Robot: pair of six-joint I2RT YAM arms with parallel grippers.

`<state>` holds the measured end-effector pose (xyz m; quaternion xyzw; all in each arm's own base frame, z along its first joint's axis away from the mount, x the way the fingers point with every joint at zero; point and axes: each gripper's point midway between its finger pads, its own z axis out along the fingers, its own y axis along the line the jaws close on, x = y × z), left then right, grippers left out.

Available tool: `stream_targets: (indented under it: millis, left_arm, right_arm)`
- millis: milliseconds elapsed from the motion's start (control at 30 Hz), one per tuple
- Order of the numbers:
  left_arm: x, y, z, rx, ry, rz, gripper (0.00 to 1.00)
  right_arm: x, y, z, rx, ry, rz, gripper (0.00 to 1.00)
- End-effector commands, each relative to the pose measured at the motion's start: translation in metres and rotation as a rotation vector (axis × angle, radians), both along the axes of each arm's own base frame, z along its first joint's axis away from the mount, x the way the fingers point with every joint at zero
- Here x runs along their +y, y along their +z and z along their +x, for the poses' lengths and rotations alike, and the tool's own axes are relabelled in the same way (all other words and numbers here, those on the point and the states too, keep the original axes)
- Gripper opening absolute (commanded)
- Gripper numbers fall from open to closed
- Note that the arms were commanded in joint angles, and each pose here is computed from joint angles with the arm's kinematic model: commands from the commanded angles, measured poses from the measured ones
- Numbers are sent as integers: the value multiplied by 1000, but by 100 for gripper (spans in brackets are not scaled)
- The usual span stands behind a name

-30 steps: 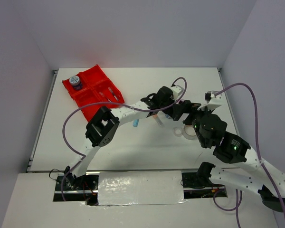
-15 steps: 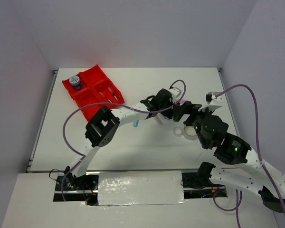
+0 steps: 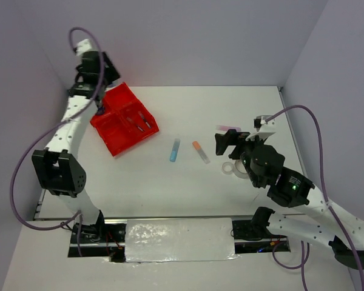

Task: Sort the stationery into containers
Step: Place the stationery in the storage box.

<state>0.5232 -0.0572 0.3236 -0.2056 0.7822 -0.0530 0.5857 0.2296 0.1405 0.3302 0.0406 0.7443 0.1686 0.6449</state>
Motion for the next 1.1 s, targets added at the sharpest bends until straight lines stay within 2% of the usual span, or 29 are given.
stream_targets:
  millis: [0, 100, 200, 633, 1067]
  left_arm:
    - [56, -61, -20, 217, 102, -116, 0]
    - [102, -77, -14, 249, 154, -164, 0]
    - [122, -89, -5, 266, 146, -207, 0]
    - [135, -139, 28, 353, 165, -255, 0]
    - [144, -171, 28, 425, 212, -249, 1]
  right_arm:
    - [10, 7, 5, -25, 23, 3, 100]
    - [15, 3, 8, -17, 31, -18, 100]
    - [19, 0, 10, -13, 41, -30, 100]
    - [32, -6, 14, 3, 79, -55, 100]
    - [38, -11, 16, 14, 96, -58, 100]
